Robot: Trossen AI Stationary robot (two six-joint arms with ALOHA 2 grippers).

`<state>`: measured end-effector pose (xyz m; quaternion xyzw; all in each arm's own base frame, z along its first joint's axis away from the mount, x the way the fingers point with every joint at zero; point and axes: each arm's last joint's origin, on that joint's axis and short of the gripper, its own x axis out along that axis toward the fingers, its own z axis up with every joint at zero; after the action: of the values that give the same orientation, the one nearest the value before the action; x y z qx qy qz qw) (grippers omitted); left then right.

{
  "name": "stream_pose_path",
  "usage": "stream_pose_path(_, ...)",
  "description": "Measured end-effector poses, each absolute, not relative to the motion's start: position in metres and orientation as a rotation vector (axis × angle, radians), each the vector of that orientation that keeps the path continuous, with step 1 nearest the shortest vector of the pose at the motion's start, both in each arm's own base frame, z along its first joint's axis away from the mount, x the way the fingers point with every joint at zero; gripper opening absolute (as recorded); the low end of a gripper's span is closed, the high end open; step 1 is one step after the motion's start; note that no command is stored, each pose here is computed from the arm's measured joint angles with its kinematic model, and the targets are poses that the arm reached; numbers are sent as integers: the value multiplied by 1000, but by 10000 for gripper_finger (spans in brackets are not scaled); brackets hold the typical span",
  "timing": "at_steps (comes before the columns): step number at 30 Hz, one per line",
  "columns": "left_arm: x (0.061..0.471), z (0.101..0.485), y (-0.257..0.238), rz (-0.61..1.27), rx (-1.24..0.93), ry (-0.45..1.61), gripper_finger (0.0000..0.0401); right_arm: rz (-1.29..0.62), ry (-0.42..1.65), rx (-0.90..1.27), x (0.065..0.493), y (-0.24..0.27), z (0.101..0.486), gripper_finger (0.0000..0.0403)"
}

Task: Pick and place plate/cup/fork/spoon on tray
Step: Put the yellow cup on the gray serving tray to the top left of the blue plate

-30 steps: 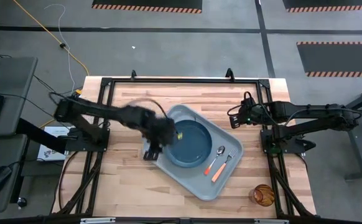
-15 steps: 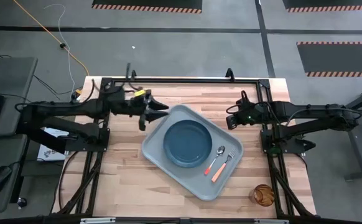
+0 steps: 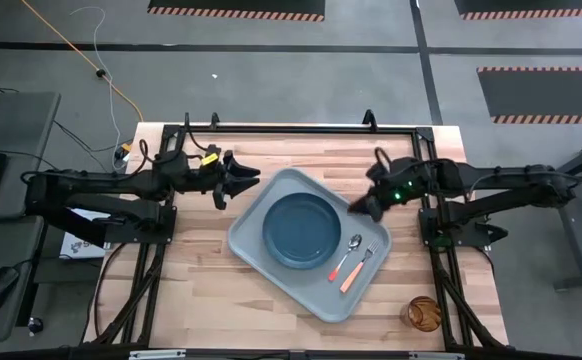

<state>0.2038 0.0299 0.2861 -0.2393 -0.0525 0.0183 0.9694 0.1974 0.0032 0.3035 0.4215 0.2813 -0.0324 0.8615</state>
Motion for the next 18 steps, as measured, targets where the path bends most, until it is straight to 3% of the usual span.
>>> stream_pose_path(3, 204, 287, 30, 36, -471, -111, 148, 56, 732, 981, 194, 25, 307, 158)
stream_pose_path(9, 204, 287, 30, 41, -447, -111, 148, 21, 1076, 1093, 167, 77, 294, 172)
stream_pose_path(18, 204, 287, 30, 45, -454, -112, 148, -68, 1272, 1208, 121, 143, 287, 172)
